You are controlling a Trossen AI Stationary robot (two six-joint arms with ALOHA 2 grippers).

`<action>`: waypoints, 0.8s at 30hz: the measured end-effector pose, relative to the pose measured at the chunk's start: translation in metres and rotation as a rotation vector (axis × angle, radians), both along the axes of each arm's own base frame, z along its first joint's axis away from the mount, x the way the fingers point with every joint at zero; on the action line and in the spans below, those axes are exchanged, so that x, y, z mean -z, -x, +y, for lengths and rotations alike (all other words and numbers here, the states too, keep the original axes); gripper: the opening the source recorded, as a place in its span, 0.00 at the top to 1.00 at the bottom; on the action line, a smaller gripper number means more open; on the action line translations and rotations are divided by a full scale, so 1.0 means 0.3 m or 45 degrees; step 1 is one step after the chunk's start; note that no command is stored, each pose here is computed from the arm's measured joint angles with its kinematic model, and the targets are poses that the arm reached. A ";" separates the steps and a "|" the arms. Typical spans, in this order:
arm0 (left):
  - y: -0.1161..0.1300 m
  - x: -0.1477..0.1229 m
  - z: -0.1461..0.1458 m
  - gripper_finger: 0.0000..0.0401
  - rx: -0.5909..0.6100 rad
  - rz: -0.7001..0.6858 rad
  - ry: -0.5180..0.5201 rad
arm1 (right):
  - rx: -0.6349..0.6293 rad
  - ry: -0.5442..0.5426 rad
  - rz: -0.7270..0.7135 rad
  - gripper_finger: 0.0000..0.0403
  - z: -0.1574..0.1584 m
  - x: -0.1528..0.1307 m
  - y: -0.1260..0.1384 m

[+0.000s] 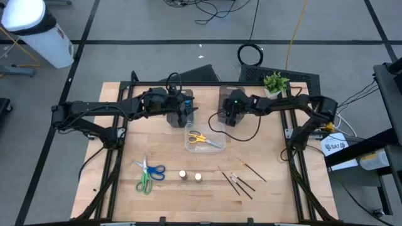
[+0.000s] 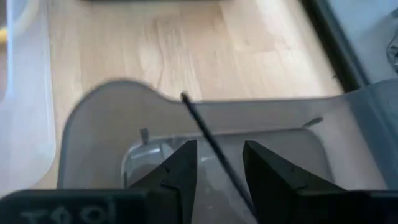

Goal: Pick & Place Paint Supplies
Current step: Put the right black and gold brush into the right black bin

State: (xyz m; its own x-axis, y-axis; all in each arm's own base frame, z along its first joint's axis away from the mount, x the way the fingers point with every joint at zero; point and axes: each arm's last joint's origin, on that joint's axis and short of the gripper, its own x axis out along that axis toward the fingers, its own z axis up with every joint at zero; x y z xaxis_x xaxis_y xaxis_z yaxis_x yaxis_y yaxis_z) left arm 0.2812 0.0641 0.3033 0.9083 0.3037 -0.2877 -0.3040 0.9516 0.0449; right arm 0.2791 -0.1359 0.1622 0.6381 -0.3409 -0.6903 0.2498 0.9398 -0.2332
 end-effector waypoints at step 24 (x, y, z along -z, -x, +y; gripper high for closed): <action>0.002 0.007 -0.001 0.39 -0.006 0.020 0.027 | -0.322 -0.529 -0.392 0.76 0.387 -0.313 0.166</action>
State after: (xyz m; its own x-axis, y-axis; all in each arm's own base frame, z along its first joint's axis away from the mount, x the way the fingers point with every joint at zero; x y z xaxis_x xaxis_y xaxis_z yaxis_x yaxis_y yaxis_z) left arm 0.2806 0.0639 0.3013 0.9022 0.3017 -0.3083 -0.3080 0.9509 0.0293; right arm 0.2294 -0.0197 0.2561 0.8575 0.1085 -0.5029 0.0032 0.9764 0.2161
